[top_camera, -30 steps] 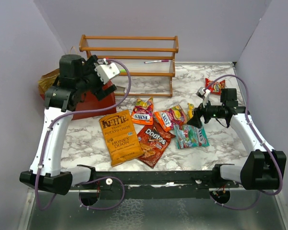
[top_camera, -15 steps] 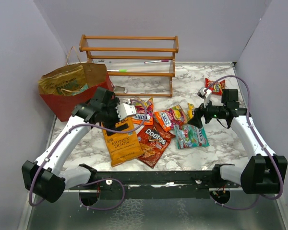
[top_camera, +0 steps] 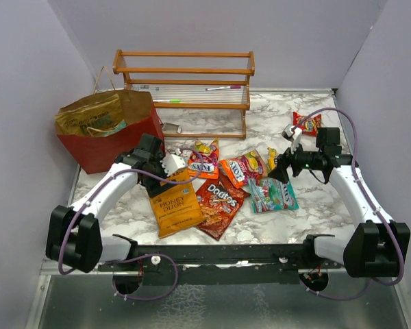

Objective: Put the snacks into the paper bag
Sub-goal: Pick up the snack from the center of the board.

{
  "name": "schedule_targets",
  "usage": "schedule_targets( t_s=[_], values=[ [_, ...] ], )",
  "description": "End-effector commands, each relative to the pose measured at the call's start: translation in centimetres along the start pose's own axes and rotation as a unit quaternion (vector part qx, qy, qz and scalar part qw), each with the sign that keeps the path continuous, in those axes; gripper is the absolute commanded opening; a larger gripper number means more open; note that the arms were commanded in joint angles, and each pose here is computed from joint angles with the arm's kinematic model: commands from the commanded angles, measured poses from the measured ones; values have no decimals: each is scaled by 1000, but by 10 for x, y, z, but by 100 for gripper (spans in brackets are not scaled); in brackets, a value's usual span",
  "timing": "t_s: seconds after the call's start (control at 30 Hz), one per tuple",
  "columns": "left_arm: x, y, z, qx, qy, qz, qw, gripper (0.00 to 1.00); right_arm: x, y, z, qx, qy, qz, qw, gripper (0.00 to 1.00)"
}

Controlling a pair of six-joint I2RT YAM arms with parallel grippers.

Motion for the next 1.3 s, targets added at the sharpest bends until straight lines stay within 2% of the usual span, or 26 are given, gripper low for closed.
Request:
schedule_targets(
  t_s=[0.0, 0.13, 0.43, 0.9, 1.07, 1.27],
  values=[
    [9, -2, 13, 6, 14, -72, 997, 89, -2, -1, 2, 2, -8, -6, 1000, 81],
    [5, -9, 23, 7, 14, -107, 994, 88, -3, -1, 2, 3, -11, -7, 1000, 81],
    [-15, -27, 43, 17, -36, -109, 993, 88, -4, -1, 2, 4, -13, -8, 1000, 81],
    [-63, -43, 42, 72, -163, -70, 982, 85, -4, -2, 1, 7, -18, -9, 1000, 81],
    [-77, -43, 35, 70, -192, -52, 978, 84, -3, -2, 0, 7, -21, -10, 1000, 81],
    [-62, -24, 20, 19, -129, -48, 990, 85, -3, -3, 1, 8, -20, -10, 1000, 81]
  ],
)
Point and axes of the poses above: each gripper's point midway between its finger pads, its own z axis out along the fingers, its own x axis along the line the jaws close on, y = z × x, the point moved 7 cm from there along -z, back along the fingers, and after that the axes turned 14 degrees about -z, right-handed, at the moved point
